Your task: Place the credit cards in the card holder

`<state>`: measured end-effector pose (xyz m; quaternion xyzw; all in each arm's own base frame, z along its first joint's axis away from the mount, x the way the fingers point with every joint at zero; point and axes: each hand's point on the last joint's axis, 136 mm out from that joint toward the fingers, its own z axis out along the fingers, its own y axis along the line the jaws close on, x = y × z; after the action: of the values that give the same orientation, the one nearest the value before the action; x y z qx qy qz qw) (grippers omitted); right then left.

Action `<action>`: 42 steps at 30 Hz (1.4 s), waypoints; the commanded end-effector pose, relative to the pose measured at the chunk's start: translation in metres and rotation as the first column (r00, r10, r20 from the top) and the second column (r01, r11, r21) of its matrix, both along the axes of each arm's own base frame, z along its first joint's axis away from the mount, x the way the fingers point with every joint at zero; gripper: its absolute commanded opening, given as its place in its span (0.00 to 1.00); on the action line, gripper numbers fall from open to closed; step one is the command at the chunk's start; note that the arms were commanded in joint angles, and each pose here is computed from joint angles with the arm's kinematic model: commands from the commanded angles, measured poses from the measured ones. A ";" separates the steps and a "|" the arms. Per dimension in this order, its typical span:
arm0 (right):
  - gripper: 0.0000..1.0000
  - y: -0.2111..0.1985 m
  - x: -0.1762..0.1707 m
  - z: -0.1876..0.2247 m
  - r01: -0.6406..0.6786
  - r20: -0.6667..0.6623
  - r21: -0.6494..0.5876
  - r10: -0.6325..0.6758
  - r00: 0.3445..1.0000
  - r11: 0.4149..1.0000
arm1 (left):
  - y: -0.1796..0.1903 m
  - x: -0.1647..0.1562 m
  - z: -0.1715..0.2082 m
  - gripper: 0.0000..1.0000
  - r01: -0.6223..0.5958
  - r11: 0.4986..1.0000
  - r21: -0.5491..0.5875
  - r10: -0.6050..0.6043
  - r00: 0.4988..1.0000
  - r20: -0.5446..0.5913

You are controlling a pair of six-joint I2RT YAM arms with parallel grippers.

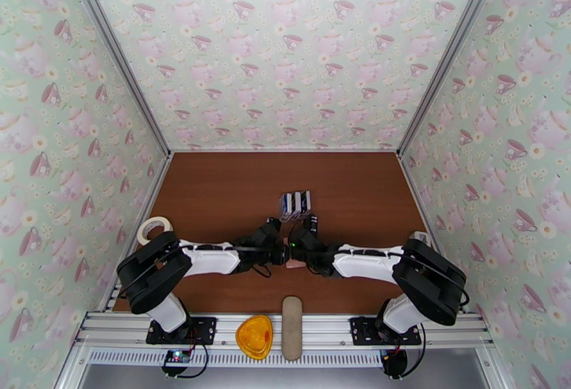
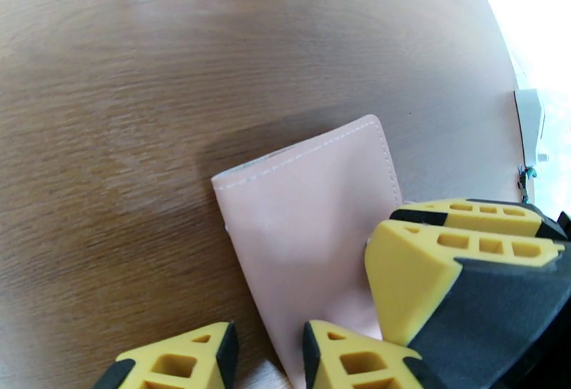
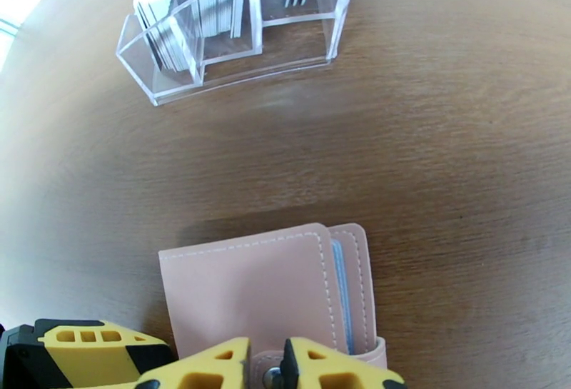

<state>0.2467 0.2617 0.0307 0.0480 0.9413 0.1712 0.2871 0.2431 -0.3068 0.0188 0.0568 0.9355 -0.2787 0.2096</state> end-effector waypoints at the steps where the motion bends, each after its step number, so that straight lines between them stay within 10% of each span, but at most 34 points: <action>1: 0.22 0.005 -0.082 -0.051 -0.184 -0.328 0.023 0.181 0.927 0.983 | 0.027 -0.002 -0.042 0.35 -0.044 0.988 0.145 0.054 0.996 -0.066; 11: 0.45 0.010 -0.072 -0.018 -0.204 -0.247 0.044 0.209 0.946 0.978 | 0.034 0.006 -0.043 0.35 -0.063 0.985 0.159 0.075 0.995 -0.068; 19: 0.26 0.006 -0.070 -0.005 -0.189 -0.216 0.053 0.196 0.957 0.980 | 0.033 0.006 -0.044 0.35 -0.059 0.988 0.146 0.070 0.995 -0.077; 42: 0.23 0.006 -0.054 -0.033 -0.261 -0.252 -0.046 0.242 0.937 0.964 | 0.064 -0.013 -0.002 0.38 -0.090 0.987 0.132 0.093 0.996 -0.010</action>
<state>0.2064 0.2914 0.0320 -0.0349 0.9549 0.2242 0.1916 0.2370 -0.2579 0.0245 0.0245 0.9472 -0.2331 0.2186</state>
